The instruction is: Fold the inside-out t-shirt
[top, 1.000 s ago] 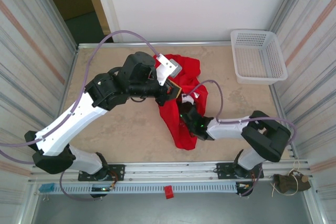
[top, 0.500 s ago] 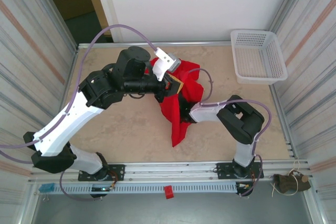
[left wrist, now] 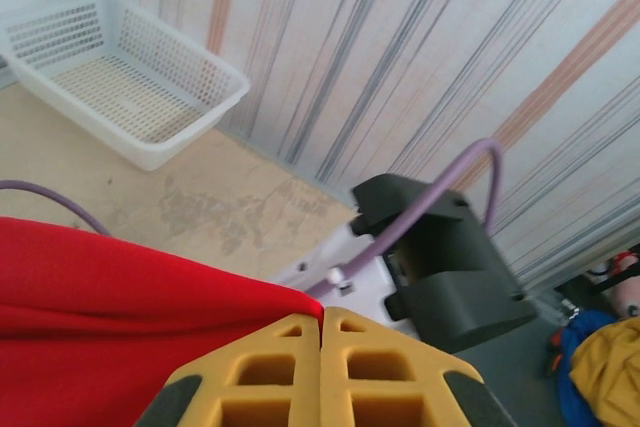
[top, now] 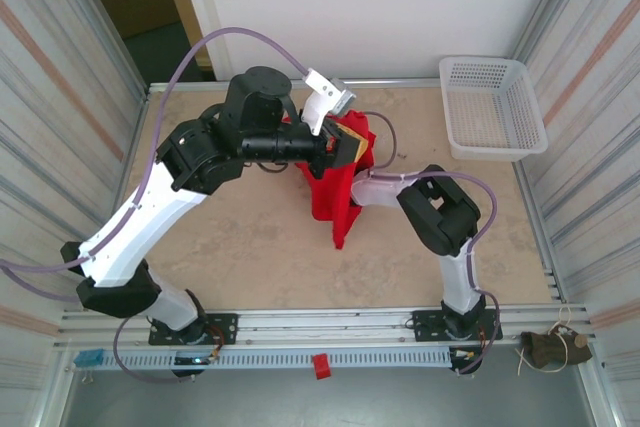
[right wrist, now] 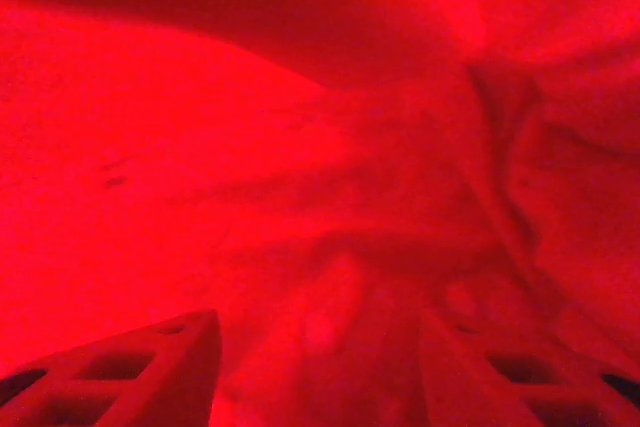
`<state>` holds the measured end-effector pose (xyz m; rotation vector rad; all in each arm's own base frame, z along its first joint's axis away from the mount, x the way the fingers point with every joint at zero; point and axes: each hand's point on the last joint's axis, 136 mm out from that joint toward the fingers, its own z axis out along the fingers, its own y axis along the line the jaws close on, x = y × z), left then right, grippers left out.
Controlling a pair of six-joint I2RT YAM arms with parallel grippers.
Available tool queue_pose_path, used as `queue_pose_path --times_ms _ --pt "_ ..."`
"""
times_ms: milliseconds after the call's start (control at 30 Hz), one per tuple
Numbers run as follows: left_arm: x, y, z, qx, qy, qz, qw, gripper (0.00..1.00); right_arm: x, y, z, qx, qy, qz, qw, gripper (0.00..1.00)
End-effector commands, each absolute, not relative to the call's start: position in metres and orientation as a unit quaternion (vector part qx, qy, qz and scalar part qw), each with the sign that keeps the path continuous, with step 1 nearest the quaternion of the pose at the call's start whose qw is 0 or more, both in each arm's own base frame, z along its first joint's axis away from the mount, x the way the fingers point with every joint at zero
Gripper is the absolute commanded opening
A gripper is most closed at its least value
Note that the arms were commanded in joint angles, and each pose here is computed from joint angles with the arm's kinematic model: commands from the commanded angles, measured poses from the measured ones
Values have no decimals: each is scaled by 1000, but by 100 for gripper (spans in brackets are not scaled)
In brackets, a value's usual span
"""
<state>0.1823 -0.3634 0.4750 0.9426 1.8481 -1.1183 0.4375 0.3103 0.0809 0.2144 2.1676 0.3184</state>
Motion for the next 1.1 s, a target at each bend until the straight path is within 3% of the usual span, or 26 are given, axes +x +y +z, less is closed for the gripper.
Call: queue_pose_path --times_ms 0,367,567,767,1067 --pt "148 -376 523 386 655 -523 386 0 440 294 61 124 894 109 416 54" --pt "154 -426 500 401 656 -532 354 0 444 332 52 29 900 155 406 59" --pt "158 -444 504 395 640 -562 343 0 433 334 24 -5 912 158 378 60" --pt "135 -468 537 421 590 -605 330 0 446 334 11 10 923 126 363 71" --pt "121 -465 564 431 551 -634 330 0 465 330 14 18 929 83 360 87"
